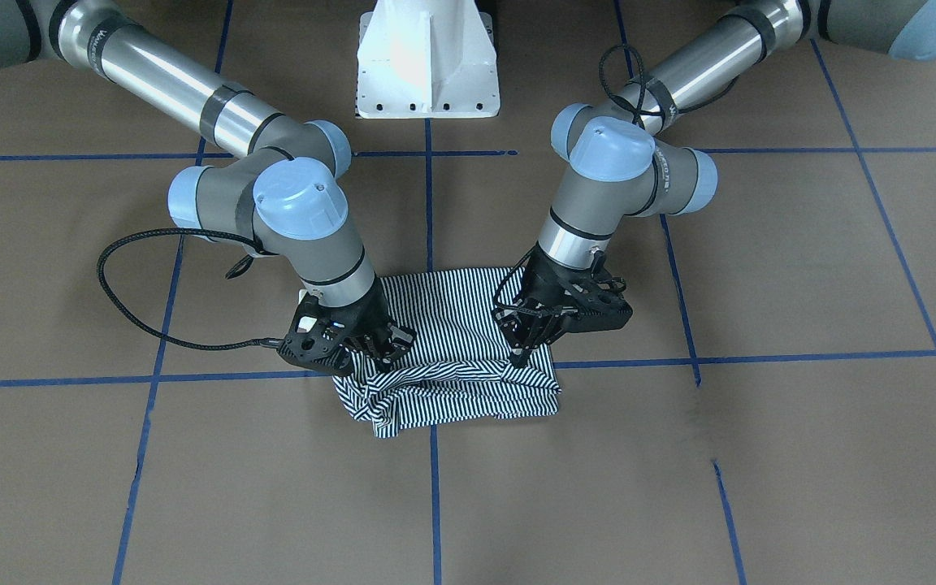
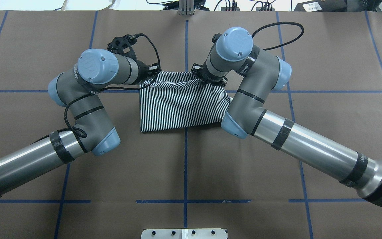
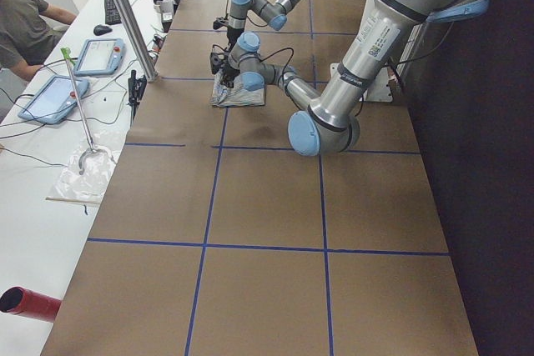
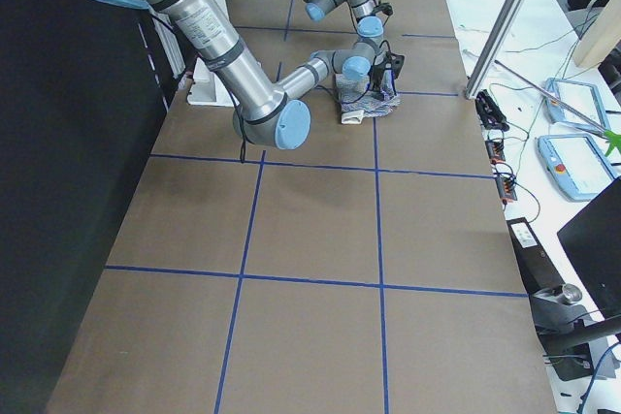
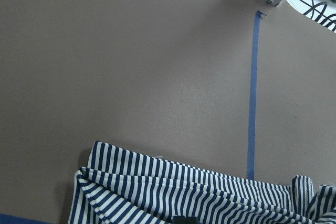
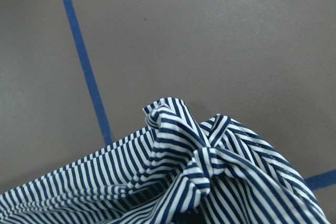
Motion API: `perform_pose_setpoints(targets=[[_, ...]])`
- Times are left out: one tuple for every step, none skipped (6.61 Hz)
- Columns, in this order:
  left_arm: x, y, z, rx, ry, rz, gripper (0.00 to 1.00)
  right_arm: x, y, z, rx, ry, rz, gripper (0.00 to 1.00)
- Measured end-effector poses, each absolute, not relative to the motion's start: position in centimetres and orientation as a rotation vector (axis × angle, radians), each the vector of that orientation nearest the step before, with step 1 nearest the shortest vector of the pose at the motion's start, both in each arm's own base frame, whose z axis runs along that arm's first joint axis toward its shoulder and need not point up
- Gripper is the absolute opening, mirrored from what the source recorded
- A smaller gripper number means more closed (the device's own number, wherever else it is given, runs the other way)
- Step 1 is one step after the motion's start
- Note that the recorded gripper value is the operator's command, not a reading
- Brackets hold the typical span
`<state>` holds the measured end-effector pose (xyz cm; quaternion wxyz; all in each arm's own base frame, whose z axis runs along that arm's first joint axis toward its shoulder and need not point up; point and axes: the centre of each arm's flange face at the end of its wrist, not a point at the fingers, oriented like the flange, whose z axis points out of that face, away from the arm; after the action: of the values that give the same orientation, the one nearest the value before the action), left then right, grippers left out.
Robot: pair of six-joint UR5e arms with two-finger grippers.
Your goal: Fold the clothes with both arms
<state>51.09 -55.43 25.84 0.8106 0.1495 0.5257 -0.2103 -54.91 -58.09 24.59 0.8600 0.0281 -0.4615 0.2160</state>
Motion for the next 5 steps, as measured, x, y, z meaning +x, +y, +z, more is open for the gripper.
perform_pose_setpoints(targets=[[51.1,-55.4,25.9,0.32,1.122,-0.45,0.0,-54.8,-59.6,24.9,0.066,-0.95,0.466,0.0],[51.1,-55.4,26.0,0.32,1.12,-0.45,0.0,-55.3,-61.9,25.0,0.071,-0.922,0.481,0.0],[51.1,-55.4,26.1,0.32,1.119,-0.451,0.0,-56.0,-64.0,24.9,0.075,-0.895,0.489,0.0],[51.1,-55.4,26.1,0.32,1.118,-0.452,0.0,-55.5,-65.7,24.8,0.08,-0.885,0.496,0.0],[51.2,-55.3,25.9,0.317,1.122,-0.453,0.0,-53.9,-67.4,25.1,0.086,-0.877,0.503,0.0]])
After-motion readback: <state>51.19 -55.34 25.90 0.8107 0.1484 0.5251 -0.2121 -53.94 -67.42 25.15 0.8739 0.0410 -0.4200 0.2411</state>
